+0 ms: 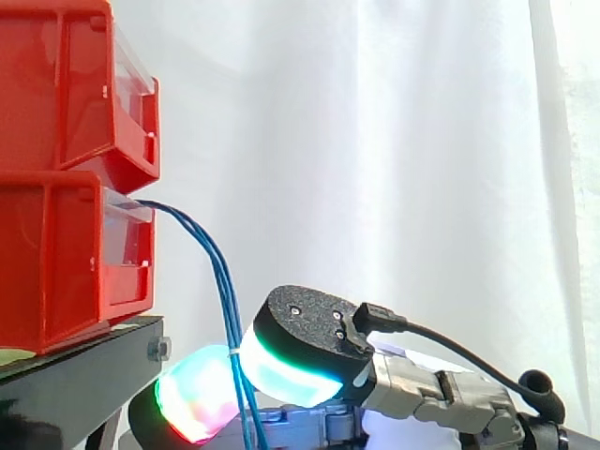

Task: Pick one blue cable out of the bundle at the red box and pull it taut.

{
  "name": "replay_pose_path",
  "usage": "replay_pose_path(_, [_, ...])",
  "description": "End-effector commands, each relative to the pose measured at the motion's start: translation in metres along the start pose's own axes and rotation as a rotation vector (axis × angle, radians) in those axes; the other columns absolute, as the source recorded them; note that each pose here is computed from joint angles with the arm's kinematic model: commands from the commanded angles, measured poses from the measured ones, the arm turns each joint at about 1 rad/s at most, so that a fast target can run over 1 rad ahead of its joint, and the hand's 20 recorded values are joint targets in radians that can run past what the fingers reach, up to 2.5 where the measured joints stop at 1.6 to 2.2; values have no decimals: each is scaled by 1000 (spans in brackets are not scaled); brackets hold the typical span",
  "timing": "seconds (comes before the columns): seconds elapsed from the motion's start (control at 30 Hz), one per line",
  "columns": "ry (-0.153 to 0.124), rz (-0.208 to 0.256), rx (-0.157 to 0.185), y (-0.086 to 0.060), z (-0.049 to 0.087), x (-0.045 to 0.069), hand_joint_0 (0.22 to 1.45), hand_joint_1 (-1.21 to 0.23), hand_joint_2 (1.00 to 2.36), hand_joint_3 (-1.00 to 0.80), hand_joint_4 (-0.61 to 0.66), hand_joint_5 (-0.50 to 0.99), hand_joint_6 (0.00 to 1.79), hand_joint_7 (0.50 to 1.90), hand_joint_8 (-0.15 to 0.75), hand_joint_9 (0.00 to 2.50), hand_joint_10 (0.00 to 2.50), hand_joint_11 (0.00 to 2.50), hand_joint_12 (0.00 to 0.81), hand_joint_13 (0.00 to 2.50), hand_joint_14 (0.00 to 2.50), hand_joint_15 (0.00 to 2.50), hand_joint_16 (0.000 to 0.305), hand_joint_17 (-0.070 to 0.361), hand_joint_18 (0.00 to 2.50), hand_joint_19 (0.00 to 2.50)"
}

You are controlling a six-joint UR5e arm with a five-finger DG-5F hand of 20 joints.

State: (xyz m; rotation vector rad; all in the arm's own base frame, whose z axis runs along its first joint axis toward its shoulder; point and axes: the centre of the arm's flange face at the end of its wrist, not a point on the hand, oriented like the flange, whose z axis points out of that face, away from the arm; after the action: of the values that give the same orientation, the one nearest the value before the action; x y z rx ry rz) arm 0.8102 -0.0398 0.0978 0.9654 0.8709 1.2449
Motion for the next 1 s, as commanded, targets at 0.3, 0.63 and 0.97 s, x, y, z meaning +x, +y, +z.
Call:
replay_pose_path(0.3, [0, 2, -3, 1, 1, 2, 633, -770, 1012, -83, 191, -188, 889, 834, 340, 539, 6, 270, 365, 389, 5, 153, 57, 129, 391, 193])
replay_pose_path(0.63, [1, 6, -6, 2, 2, 3, 543, -722, 1003, -457, 204, -173, 802, 862, 332, 565, 6, 278, 357, 379, 6, 171, 55, 123, 361, 237])
replay_pose_path(0.97, [-45, -18, 3, 3, 6, 3, 540, -715, 1002, -473, 203, -162, 774, 893, 337, 578, 6, 277, 359, 389, 6, 166, 55, 123, 363, 246])
